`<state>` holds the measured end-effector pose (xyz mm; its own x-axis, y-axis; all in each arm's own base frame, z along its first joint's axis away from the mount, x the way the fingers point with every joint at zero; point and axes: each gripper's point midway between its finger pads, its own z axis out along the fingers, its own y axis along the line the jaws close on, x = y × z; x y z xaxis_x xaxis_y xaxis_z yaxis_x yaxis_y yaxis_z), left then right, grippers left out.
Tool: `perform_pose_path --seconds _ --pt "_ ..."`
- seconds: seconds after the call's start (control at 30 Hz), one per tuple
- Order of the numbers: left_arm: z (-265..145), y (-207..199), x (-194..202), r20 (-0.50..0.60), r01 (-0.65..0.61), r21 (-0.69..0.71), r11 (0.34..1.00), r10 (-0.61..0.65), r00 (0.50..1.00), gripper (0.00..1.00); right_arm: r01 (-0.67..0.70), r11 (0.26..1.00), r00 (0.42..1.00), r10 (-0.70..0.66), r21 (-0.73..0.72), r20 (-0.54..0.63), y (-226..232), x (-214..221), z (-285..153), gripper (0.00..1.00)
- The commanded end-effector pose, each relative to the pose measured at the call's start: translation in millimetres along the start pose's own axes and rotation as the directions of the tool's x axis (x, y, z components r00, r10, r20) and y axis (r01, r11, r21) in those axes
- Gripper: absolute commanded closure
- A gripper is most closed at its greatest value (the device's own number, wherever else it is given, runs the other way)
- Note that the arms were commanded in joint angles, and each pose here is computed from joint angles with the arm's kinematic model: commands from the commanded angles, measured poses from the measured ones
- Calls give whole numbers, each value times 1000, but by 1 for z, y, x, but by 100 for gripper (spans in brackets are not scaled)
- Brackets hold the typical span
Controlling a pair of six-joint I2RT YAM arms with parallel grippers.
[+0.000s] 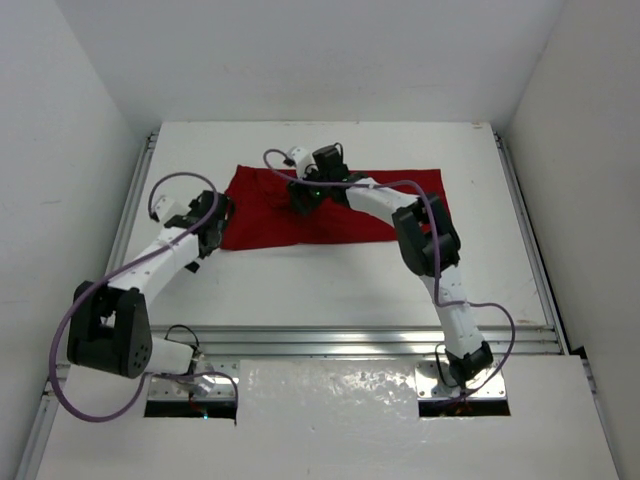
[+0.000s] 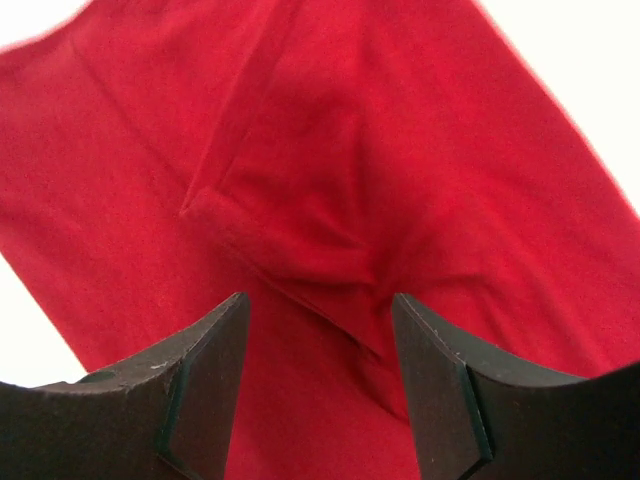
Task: Fold and stack the t-shirts
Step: Fold the other side of the tshirt into a rectangle
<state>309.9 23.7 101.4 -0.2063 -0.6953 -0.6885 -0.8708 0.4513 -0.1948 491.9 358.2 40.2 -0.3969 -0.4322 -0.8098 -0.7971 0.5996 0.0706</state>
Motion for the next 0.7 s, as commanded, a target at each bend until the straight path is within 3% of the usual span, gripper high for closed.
perform_pose_path --seconds 0.0,0.1,0.2,0.43,0.47,0.5,0.57,0.6,0.63,0.67 --pt "14 -10 37 -116 21 76 997 -12 993 0 180 984 980 -180 -1 86 4 -37 10 39" --pt "29 -8 65 -168 -32 115 993 52 984 0 219 976 971 -219 15 96 7 -37 10 39" --pt "34 -30 74 -185 5 226 974 38 982 0 236 972 964 -235 3 126 10 -44 13 38" --pt "48 -38 71 -139 -3 210 978 33 990 1 256 967 958 -254 -5 132 16 -43 21 42" --pt "49 -40 73 -147 -4 212 977 36 989 4 259 966 957 -256 -2 139 15 -46 22 45" --pt "50 -44 74 -150 -3 215 977 36 988 16 256 967 957 -253 -4 139 15 -45 24 56" --pt "56 -45 83 -176 -15 206 978 53 983 21 256 967 958 -252 -13 140 16 -42 28 68" --pt "58 -46 85 -180 -19 206 978 57 982 30 253 967 958 -248 -18 141 16 -42 28 76" --pt "60 -44 89 -186 -23 200 980 60 981 31 256 966 957 -250 -25 148 18 -44 29 80" --pt "62 -43 89 -182 -23 200 980 61 981 46 261 965 954 -253 -29 161 20 -47 28 86"
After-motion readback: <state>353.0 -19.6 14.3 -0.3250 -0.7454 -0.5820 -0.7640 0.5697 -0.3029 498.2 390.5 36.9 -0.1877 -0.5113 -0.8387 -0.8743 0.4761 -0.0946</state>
